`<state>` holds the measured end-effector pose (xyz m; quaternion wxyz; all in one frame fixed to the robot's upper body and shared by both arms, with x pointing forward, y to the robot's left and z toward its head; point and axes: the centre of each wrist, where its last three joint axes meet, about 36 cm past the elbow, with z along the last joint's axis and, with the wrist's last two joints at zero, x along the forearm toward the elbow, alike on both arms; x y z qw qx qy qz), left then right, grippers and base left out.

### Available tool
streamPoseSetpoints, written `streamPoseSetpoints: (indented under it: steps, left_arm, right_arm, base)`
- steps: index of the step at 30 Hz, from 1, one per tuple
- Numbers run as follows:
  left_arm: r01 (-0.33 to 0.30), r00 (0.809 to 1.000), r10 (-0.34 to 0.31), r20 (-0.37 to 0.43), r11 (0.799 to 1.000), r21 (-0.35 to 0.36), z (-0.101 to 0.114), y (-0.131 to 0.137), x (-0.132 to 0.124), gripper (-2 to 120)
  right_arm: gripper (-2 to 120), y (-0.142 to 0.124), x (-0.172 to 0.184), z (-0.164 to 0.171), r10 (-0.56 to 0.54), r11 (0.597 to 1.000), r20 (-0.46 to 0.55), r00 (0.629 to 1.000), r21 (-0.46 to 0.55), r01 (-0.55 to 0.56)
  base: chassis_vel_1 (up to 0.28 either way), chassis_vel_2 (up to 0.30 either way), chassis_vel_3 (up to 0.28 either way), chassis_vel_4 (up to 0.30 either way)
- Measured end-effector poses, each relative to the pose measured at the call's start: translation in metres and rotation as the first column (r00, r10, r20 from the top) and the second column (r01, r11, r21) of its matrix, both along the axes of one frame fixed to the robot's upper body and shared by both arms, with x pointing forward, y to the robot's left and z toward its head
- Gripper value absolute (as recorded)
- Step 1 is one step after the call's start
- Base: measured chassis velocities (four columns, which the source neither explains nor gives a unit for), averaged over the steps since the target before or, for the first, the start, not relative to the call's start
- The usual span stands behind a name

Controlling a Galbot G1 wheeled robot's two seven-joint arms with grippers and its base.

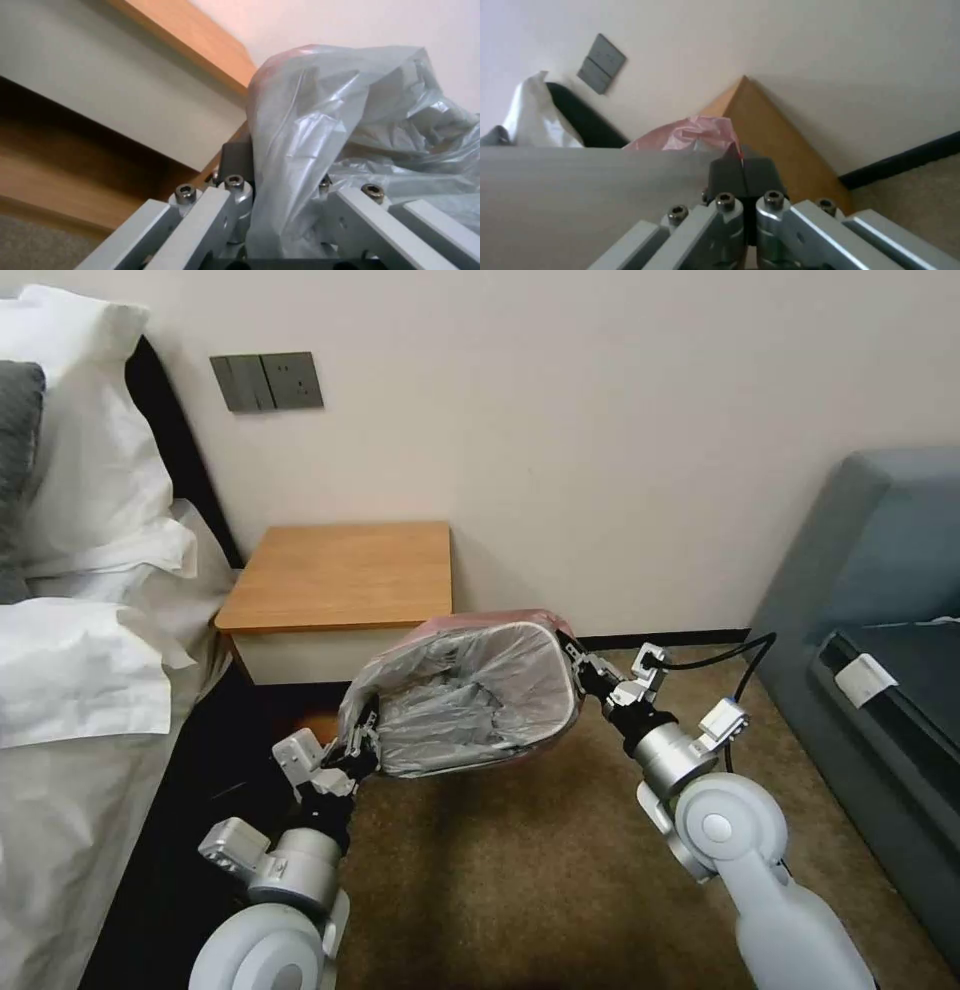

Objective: Pick up the garbage bag from the table and place it over the trash can.

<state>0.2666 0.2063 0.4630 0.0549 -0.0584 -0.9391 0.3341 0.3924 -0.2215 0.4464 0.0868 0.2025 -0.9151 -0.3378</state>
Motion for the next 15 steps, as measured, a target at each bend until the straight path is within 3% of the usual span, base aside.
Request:
streamPoseSetpoints:
  steps: [8,15]
  left_arm:
    - [0.014,1.0,-0.014,0.013,1.0,-0.016,0.002,0.0,-0.001,7]
    - [-0.012,1.0,0.012,0.0,1.0,-0.004,0.0,0.004,0.004,7]
  right_arm:
    - [0,-0.005,0.004,-0.006,0.002,1.0,0.002,1.0,-0.029,-0.002]
    - [24,-0.014,-0.009,-0.008,0.033,0.996,0.019,0.999,-0.079,-0.032]
  base:
    - [0.0,0.0,0.0,0.0]
    - [0.0,0.0,0.0,0.0]
